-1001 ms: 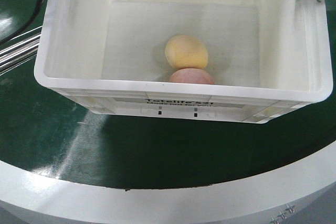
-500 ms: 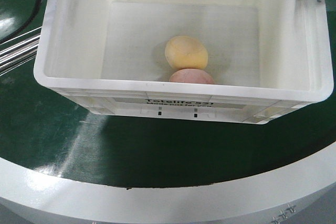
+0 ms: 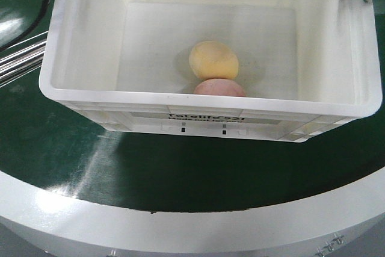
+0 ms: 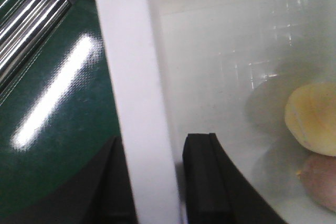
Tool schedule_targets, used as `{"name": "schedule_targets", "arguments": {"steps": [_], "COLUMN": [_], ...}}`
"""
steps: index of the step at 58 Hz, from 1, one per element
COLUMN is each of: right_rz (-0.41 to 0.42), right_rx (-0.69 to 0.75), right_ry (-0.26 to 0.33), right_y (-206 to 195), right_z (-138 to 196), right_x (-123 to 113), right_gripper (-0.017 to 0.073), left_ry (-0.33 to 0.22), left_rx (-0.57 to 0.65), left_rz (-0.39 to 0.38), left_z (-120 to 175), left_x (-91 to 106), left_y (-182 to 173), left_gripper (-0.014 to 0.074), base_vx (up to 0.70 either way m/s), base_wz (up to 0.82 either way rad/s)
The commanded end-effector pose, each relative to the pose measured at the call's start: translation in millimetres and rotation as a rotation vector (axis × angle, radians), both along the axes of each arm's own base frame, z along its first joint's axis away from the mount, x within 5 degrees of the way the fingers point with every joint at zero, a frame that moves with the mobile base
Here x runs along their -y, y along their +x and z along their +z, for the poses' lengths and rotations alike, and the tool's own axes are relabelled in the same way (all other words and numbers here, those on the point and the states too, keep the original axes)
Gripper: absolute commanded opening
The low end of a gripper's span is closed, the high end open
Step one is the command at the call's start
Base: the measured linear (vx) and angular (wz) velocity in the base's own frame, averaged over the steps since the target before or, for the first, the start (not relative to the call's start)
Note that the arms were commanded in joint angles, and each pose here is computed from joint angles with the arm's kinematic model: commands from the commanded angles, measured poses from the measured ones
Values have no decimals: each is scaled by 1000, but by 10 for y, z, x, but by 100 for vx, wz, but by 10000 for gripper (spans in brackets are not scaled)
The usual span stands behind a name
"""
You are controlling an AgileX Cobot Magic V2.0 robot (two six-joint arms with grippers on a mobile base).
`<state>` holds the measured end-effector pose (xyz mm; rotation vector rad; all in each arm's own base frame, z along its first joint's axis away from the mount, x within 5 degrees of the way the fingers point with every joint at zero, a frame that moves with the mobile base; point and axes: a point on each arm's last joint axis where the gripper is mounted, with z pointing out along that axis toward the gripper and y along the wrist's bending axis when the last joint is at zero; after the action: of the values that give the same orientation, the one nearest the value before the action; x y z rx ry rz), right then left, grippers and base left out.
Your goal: Place moving items into box and shelve
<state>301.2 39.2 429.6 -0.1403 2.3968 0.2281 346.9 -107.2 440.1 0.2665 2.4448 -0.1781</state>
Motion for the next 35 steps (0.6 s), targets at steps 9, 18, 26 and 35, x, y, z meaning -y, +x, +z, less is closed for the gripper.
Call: {"name": "schedule_targets", "arguments": {"steps": [9, 18, 26, 35], "right_rz": [-21, -21, -21, -21], "right_rx": [216, 216, 216, 216], "right_ry": [-5, -5, -5, -5], "right_y": [-117, -117, -117, -117], "right_z": [371, 371, 371, 371], "right_x": [51, 51, 51, 51], "right_gripper": [-5, -5, -5, -5], "left_ry": [-26, -26, -26, -26], "left_rx": [211, 211, 211, 211], "left_rz": [13, 13, 13, 13], "left_z": [397, 397, 397, 397], "left_x": [-73, -73, -73, -73], "left_y": [-150, -150, -150, -150], "left_gripper": [0, 0, 0, 0], "base_vx": [-2, -3, -3, -3], "base_wz": [10, 12, 17, 26]}}
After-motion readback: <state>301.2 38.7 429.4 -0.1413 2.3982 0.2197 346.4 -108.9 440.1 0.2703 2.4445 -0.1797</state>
